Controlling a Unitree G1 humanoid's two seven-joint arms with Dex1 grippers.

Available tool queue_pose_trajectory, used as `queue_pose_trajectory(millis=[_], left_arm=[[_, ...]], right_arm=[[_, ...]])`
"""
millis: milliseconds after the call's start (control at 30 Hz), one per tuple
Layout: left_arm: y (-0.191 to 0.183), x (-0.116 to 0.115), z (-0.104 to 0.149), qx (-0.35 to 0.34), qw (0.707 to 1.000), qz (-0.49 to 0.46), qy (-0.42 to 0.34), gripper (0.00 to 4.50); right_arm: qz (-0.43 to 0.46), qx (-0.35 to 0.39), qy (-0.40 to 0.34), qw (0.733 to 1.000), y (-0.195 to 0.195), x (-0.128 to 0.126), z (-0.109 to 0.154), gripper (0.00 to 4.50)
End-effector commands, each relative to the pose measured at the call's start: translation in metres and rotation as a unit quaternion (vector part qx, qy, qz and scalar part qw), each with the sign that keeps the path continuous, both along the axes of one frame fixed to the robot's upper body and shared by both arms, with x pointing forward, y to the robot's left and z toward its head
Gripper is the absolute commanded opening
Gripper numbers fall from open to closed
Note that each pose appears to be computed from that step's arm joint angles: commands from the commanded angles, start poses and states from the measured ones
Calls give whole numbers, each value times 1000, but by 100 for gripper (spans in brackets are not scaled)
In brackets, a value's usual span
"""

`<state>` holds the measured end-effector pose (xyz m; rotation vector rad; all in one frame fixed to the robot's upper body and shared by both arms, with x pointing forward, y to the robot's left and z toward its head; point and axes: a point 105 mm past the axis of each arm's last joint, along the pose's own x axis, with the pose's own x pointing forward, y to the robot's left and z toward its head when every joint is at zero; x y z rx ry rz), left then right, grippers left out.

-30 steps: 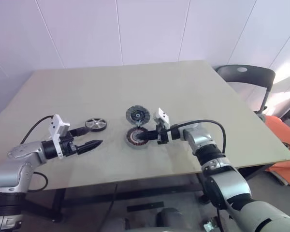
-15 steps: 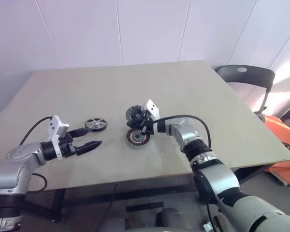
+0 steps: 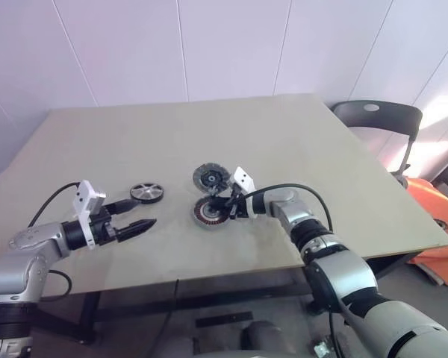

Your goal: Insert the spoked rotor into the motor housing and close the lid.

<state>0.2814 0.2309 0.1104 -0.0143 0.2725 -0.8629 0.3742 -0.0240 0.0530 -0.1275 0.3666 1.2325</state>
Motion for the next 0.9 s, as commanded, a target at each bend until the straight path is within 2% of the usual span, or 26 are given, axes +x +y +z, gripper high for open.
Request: queue_pose_trajectory(millis=[33,333,433,633,733,900], left_arm=[[1,4,16,2,999,0,-34,448],[2,4,16,3,999,1,-33,448],[1,4,16,2,999,0,-33,448],[1,4,16,2,999,1,-34,448],[1,4,17,3,999,3,-36,448],[15,3,24,10,999,31,-41,448]], right_arm=[[-4,-11,-15,1000,-1,4,2,3],[8,-75,-84,994,-5,4,-8,3],[-9,-33,-61,998,-3,8,1,3],[-16,118,13,993,0,15,47,3],[-2,145,31,989,-3,14,59,3],[14,133,12,991,-14,13,68,3]])
